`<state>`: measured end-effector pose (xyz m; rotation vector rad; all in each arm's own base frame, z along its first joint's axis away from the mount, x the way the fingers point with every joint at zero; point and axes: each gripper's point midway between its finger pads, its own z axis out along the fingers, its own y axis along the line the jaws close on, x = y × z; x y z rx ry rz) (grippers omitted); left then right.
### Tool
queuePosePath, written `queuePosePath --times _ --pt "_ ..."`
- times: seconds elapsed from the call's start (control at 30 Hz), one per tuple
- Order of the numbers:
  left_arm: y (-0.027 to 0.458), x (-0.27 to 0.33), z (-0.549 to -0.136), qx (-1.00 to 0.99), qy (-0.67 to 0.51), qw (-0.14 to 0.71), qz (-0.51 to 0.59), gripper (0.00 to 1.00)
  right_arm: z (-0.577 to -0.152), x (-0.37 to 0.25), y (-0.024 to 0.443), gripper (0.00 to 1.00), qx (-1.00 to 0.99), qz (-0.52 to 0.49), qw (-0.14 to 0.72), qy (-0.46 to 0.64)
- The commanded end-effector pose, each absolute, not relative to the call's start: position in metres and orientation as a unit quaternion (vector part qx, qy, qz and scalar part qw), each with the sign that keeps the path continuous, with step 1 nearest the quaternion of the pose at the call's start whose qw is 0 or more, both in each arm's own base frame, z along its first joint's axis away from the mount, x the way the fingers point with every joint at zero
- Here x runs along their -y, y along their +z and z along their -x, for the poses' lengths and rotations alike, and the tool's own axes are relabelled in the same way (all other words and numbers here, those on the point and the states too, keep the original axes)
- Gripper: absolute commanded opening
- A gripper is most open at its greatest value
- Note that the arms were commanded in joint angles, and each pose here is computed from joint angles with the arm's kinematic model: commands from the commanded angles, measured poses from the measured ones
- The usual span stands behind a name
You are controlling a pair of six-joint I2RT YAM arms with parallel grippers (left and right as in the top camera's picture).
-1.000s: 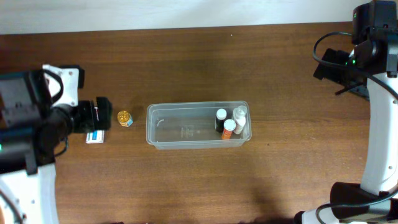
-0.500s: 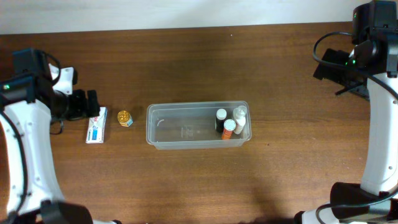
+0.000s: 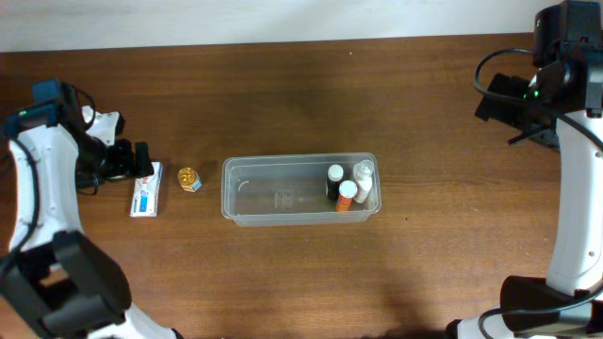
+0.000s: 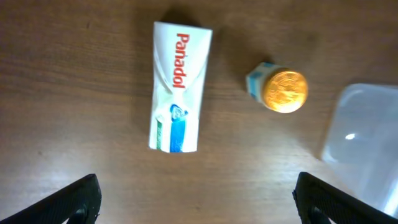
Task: Pack container
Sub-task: 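Move the left gripper over the white Panadol box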
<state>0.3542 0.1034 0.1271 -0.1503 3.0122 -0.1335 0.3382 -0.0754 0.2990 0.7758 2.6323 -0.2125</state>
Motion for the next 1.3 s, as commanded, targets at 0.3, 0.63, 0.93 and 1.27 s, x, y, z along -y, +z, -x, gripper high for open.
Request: queuePosePath --times 0.3,0.63,0.93,1.27 --pt "0.037 -0.118 -0.352 -0.997 -0.041 -0.054 0.033 0.99 -0.338 0.077 0.303 0.98 -0.935 -0.282 0.2 -0.075" --pt "0.01 -0.12 -0.355 -0.996 -0.041 -0.069 0.033 0.99 -0.338 0.077 0.303 0.98 -0.935 -0.282 0.2 -0.075" --pt "0.007 -0.129 -0.374 -0.999 -0.024 -0.029 0.033 0.92 -0.338 0.077 0.303 0.98 -0.935 -0.282 0.2 -0.075" --pt "0.005 -0.13 -0.38 -0.999 -0.021 -0.018 0.033 0.77 -0.338 0.077 0.303 0.98 -0.935 -0.282 0.2 -0.075"
